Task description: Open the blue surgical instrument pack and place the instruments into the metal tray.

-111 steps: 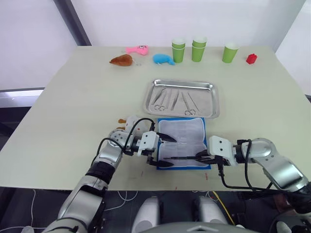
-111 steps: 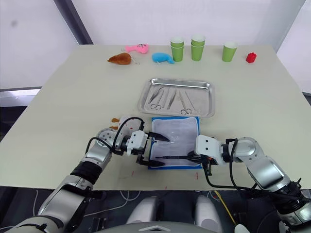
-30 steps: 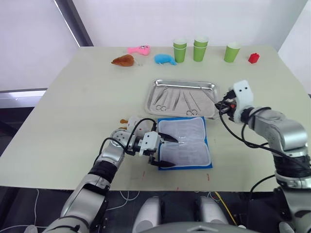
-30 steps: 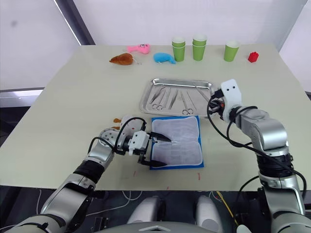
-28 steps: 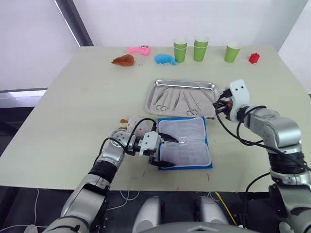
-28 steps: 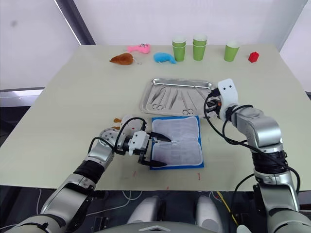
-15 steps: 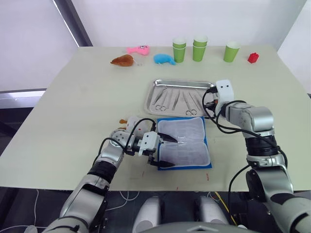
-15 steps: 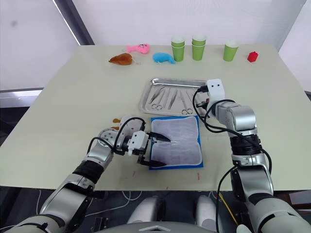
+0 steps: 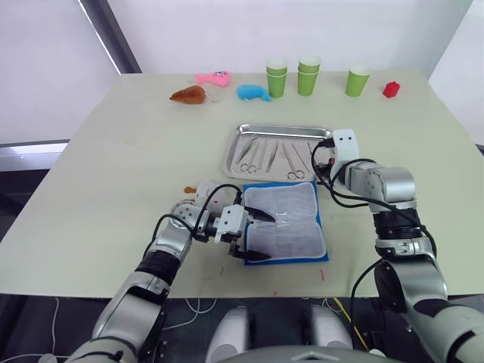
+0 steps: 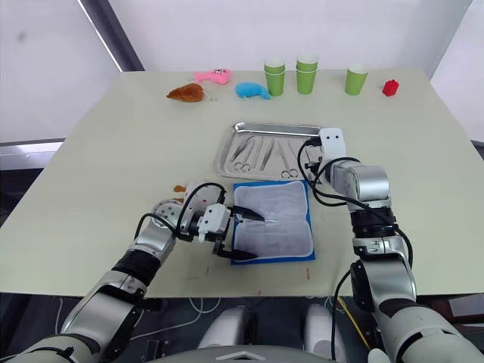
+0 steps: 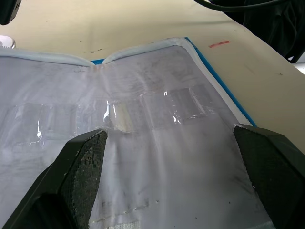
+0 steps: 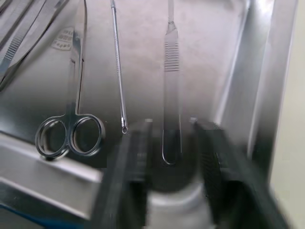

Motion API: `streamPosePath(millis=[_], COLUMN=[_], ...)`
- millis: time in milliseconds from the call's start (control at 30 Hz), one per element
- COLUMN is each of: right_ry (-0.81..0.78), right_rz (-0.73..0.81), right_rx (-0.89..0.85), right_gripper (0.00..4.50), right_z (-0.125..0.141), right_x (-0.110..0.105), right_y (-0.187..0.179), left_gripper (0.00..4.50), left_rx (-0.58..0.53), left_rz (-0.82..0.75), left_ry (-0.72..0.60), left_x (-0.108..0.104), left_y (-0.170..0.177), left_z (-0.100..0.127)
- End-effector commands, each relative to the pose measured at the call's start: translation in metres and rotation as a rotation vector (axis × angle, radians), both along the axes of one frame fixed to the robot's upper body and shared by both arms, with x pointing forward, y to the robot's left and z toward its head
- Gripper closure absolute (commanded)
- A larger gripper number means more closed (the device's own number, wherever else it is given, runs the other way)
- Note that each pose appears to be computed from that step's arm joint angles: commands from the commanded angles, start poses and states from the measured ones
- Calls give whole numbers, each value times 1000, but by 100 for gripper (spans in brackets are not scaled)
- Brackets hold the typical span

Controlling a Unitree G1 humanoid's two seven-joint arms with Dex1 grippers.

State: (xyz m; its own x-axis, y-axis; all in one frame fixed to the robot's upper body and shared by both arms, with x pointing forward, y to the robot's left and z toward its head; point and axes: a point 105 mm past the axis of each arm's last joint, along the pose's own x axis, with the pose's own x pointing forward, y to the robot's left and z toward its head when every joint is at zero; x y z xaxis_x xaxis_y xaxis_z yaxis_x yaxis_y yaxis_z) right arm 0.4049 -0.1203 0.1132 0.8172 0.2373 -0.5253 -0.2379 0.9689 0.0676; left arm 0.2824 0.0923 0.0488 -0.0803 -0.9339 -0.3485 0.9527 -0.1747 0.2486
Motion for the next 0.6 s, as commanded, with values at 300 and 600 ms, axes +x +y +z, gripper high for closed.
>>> streamPosePath(millis=[300, 600], right_ry=[-298, -550], right_rz=[170, 345], right_rx=[-41, -19], right_gripper=[91, 91], right_z=[52, 65], right_x=[-6, -32], right_y=[10, 8], left_gripper=[0, 0], left_rx=[190, 133], left_rz=[4, 12], left_ry=[159, 88], left_x=[-24, -13], left_y=[20, 17], left_z=[-52, -26])
